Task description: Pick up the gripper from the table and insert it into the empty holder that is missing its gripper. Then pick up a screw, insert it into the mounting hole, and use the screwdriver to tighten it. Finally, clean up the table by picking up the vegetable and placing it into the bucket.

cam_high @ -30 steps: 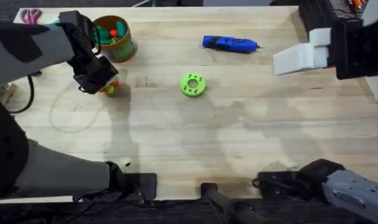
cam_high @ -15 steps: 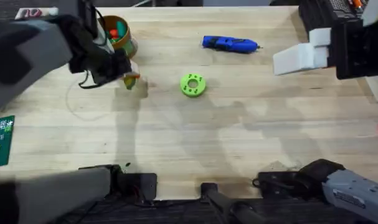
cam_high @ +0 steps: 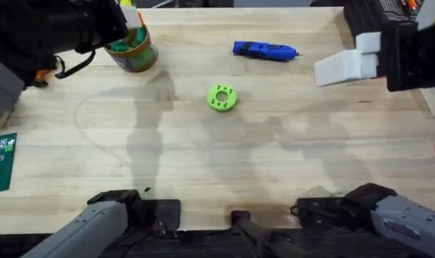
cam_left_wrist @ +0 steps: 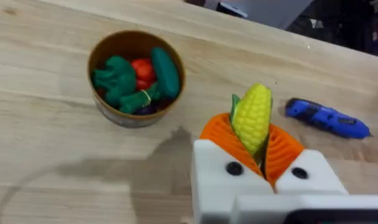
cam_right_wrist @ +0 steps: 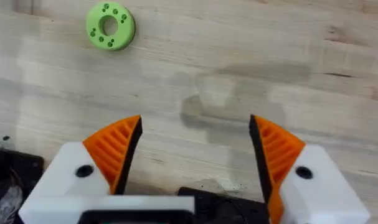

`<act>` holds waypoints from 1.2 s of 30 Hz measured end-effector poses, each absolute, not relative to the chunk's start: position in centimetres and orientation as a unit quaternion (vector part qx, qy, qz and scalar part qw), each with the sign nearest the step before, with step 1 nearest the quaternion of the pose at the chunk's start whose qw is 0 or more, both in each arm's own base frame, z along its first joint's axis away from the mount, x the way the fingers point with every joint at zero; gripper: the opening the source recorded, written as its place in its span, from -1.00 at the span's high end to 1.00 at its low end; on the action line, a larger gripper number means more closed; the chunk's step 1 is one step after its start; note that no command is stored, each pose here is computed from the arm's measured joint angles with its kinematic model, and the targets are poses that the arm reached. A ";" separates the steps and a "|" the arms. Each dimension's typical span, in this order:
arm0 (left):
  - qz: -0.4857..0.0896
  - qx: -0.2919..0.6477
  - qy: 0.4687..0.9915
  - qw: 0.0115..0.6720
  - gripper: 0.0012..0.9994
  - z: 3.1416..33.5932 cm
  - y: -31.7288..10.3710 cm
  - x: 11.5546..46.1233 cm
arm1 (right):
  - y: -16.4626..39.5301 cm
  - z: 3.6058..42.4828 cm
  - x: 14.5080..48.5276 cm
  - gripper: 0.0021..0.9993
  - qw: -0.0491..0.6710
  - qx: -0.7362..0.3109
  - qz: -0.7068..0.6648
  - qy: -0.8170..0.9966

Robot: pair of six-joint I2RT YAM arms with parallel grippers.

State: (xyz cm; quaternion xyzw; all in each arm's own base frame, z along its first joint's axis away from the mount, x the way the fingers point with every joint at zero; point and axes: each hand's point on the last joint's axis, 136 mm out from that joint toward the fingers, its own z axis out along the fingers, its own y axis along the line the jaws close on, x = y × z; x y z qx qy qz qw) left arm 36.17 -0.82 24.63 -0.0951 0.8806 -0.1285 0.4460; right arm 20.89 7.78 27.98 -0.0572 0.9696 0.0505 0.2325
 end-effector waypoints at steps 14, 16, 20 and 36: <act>-0.063 -0.126 0.857 0.496 0.95 24.7 2.1 40.3 | 7.8 28.0 20.9 -0.99 0.233 -0.057 0.051 0.970; -0.052 -0.132 0.858 0.494 0.95 23.9 2.6 41.2 | 7.8 28.0 20.9 -0.99 0.233 -0.057 0.051 0.970; -0.031 -0.145 0.853 0.501 0.95 22.5 3.6 43.4 | 7.8 28.0 20.9 -0.99 0.233 -0.057 0.051 0.970; 0.002 -0.198 0.871 0.449 0.94 14.8 5.5 46.2 | 7.8 28.0 20.9 -0.99 0.233 -0.057 0.051 0.970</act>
